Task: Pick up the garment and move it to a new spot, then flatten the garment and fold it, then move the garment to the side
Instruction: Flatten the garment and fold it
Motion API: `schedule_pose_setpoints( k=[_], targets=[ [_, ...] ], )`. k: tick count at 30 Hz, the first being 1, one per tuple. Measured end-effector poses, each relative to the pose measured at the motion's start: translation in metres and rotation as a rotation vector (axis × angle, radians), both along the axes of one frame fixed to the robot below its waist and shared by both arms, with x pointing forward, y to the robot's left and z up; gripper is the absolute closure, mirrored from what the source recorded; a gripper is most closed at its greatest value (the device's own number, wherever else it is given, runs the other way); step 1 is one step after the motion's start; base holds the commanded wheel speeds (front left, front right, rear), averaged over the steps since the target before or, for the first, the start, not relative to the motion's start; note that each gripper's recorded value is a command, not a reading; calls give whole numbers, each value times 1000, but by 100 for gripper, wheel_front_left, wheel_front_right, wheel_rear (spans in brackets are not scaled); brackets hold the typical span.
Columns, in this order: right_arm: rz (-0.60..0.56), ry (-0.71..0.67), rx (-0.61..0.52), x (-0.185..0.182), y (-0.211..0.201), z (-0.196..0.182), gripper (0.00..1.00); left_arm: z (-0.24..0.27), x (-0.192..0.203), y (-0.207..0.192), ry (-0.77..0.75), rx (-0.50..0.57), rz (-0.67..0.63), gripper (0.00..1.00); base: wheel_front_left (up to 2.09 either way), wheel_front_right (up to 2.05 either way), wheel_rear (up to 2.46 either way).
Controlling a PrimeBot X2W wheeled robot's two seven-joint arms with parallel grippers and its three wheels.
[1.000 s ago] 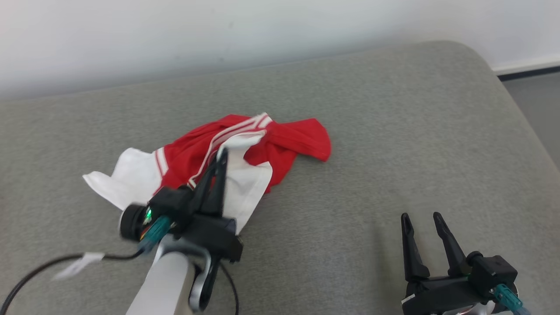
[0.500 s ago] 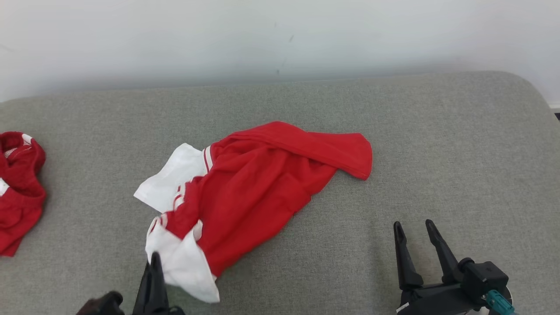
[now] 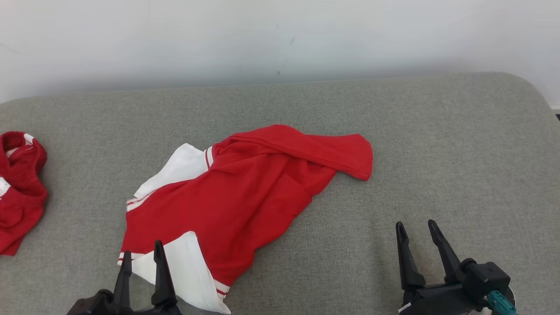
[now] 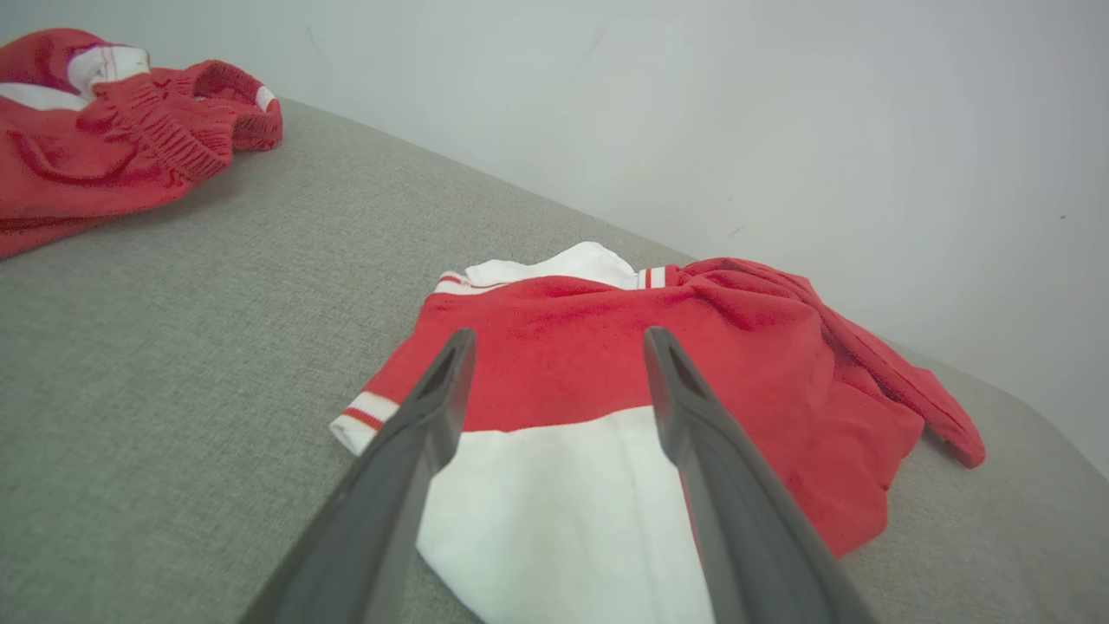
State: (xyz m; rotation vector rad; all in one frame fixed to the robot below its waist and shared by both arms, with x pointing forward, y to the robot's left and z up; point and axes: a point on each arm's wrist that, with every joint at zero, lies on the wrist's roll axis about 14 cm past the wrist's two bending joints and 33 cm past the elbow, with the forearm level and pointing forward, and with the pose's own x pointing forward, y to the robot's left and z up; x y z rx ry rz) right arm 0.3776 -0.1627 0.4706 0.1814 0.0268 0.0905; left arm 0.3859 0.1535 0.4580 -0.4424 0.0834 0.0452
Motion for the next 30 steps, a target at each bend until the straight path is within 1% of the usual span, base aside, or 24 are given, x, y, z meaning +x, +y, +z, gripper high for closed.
schedule_pose_setpoints(
  k=[6, 8, 11, 13, 17, 22, 23, 24, 25, 30],
  targets=[
    [-2, 6, 0, 0, -1, -2, 0, 19, 12, -2, -74, 107, -35, 0, 0, 0, 0],
    [-4, 8, 1, 0, -1, -3, 0, 19, 16, -7, -81, 170, -68, 0, 0, 0, 0],
    [-22, 10, 5, -1, -7, -3, 0, 11, 20, -13, -62, 210, -106, 0, 0, 0, 0],
    [-34, 12, 9, -3, -11, -3, 0, 1, 21, -21, -40, 251, -151, 0, 0, 0, 0],
    [-64, 18, 11, -6, -20, -5, 0, -16, 21, -38, -1, 296, -229, 0, 0, 0, 0],
    [-80, 28, 12, -8, -25, -8, 0, -35, 22, -46, 57, 331, -262, 0, 0, 0, 0],
    [-81, 29, 12, -8, -25, -8, 0, -37, 23, -45, 63, 340, -260, 4, 0, 0, 0],
    [-82, 30, 11, -8, -26, -9, 0, -38, 25, -43, 68, 343, -255, 48, 0, 0, 0],
    [-83, 31, 12, -8, -26, -9, 0, -40, 27, -42, 73, 348, -249, 99, 0, 0, 0],
    [-90, 27, 11, -6, -29, -8, 0, -24, 36, -32, 33, 316, -195, 100, 0, 0, 0]
  ],
)
